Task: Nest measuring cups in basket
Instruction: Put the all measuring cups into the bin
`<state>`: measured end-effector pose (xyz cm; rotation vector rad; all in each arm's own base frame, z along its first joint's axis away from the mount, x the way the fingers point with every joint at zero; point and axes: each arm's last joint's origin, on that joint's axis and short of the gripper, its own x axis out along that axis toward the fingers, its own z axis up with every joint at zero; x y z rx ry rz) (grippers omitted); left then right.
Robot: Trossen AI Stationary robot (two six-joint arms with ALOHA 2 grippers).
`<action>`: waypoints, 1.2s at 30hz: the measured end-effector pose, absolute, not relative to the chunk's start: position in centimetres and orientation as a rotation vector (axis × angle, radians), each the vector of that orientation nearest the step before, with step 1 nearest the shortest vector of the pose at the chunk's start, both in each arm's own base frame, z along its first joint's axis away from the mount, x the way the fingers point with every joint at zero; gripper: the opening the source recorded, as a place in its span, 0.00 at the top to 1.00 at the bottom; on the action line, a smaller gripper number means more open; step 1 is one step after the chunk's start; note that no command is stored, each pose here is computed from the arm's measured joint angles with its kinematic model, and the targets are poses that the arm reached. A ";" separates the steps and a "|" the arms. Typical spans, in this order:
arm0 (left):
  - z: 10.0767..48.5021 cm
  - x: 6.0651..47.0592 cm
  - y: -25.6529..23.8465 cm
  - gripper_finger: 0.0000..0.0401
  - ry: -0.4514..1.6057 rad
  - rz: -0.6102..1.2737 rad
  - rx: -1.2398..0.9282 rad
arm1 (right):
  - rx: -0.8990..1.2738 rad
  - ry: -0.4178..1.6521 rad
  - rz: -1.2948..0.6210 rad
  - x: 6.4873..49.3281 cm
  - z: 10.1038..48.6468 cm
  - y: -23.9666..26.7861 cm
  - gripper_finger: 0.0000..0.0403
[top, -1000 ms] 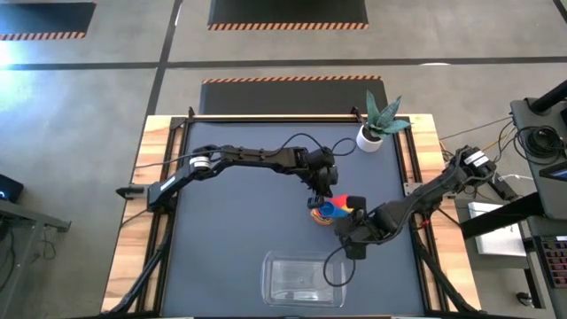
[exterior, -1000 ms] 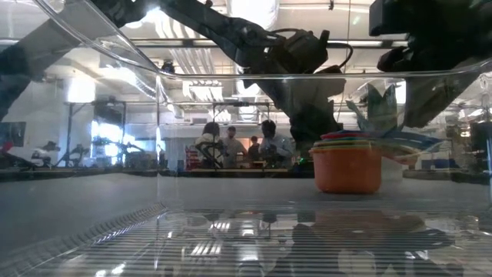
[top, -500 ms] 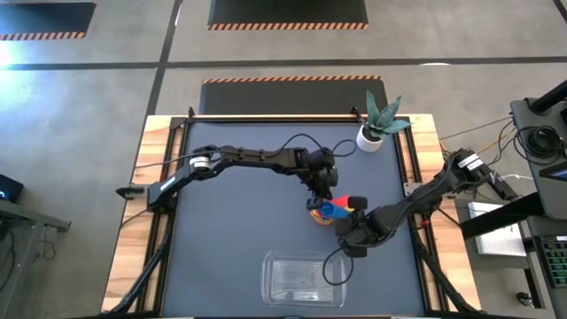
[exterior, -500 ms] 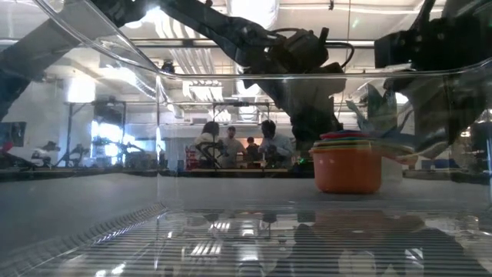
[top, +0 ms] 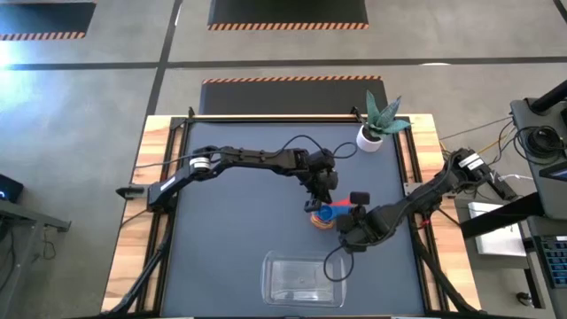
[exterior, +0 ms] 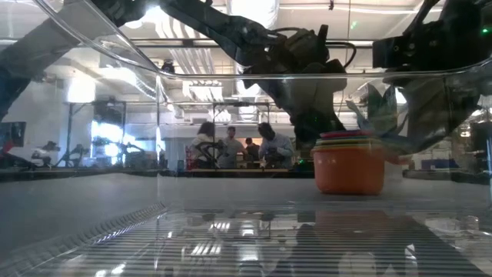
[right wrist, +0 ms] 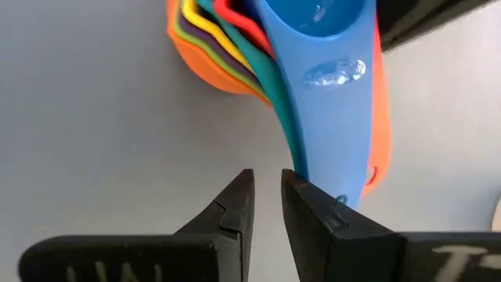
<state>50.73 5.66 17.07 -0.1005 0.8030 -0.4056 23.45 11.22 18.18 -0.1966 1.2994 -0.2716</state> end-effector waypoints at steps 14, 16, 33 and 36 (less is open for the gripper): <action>17.0 50.7 5.8 1.00 0.805 -0.389 -0.088 | -0.165 1.297 -0.235 23.8 18.9 11.6 0.86; 17.0 50.7 6.0 1.00 0.805 -0.384 -0.088 | -0.163 1.293 -0.233 23.9 19.0 11.7 0.86; 19.1 49.3 8.2 1.00 0.852 -0.308 -0.092 | -0.100 1.246 -0.199 23.3 20.9 11.5 0.86; 20.4 48.9 8.4 1.00 0.829 -0.307 -0.072 | -0.108 1.239 -0.200 23.1 21.2 11.3 0.86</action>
